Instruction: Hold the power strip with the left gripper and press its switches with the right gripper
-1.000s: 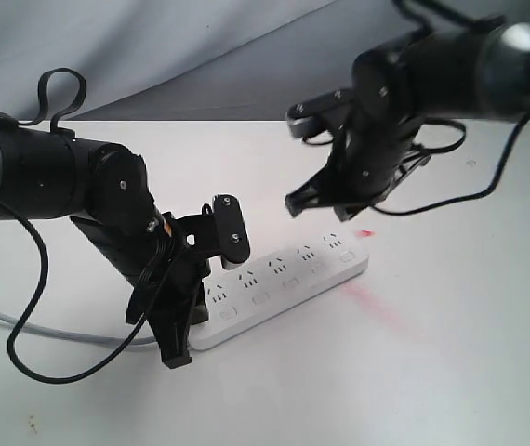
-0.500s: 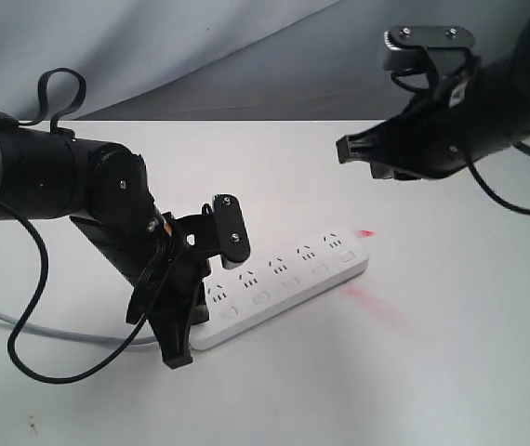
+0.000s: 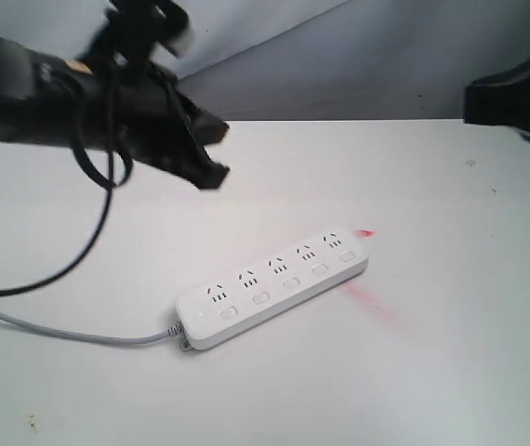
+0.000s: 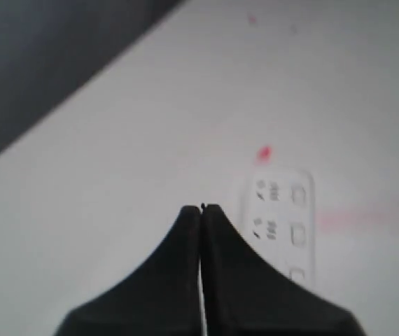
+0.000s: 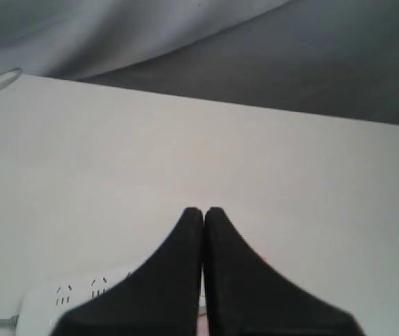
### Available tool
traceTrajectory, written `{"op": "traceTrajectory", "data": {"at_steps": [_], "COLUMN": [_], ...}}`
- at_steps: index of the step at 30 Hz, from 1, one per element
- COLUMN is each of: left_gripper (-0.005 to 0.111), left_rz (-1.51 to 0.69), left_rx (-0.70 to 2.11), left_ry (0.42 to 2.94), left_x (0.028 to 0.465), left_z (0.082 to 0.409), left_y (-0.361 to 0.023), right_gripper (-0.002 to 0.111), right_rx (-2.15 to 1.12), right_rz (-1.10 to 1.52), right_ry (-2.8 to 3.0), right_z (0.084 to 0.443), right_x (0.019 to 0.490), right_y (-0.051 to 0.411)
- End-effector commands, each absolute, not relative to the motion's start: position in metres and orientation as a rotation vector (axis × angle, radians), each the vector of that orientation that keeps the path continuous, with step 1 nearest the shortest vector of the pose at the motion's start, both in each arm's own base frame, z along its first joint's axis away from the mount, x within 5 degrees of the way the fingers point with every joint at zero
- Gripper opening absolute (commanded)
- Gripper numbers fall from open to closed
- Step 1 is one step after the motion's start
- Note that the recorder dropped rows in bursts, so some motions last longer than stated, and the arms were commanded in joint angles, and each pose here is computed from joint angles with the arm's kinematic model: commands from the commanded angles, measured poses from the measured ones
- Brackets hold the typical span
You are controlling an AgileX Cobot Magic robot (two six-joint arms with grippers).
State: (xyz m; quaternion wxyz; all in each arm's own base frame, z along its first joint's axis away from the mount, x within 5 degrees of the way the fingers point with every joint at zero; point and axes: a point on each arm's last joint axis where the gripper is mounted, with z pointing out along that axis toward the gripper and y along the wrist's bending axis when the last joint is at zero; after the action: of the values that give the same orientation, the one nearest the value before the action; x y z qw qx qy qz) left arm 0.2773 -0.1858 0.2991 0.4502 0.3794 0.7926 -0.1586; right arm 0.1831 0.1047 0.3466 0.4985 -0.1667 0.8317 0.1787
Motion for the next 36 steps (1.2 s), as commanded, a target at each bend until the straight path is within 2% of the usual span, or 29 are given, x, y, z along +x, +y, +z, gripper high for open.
{"op": "traceTrajectory", "data": {"at_steps": [1,5,19,28,36], "left_gripper": [0.0,0.0,0.0,0.0,0.0], "left_rz": [-0.408,-0.386,-0.294,-0.339,-0.309], "left_rx": [0.769,0.677,0.445,0.287,0.216], "left_ry": [1.848,1.771,1.623,1.534,1.502], "left_x": [0.261,0.234,0.158,0.119,0.1], "left_z": [0.348,0.371,0.353,0.34,0.31], "left_y": [-0.155,-0.127,-0.073,-0.05,-0.036], "right_gripper": [0.0,0.0,0.0,0.0,0.0], "right_rx": [-0.354,-0.296,-0.185,-0.119,0.003], "right_rz": [0.335,0.227,0.213,0.256,0.212], "right_ry": [1.978,1.953,1.81,1.772,1.725], "right_z": [0.361,0.371,0.388,0.337,0.296], "right_x": [0.16,0.142,0.071,0.045,0.026], "right_y": [0.081,0.061,0.014,-0.001,-0.022]}}
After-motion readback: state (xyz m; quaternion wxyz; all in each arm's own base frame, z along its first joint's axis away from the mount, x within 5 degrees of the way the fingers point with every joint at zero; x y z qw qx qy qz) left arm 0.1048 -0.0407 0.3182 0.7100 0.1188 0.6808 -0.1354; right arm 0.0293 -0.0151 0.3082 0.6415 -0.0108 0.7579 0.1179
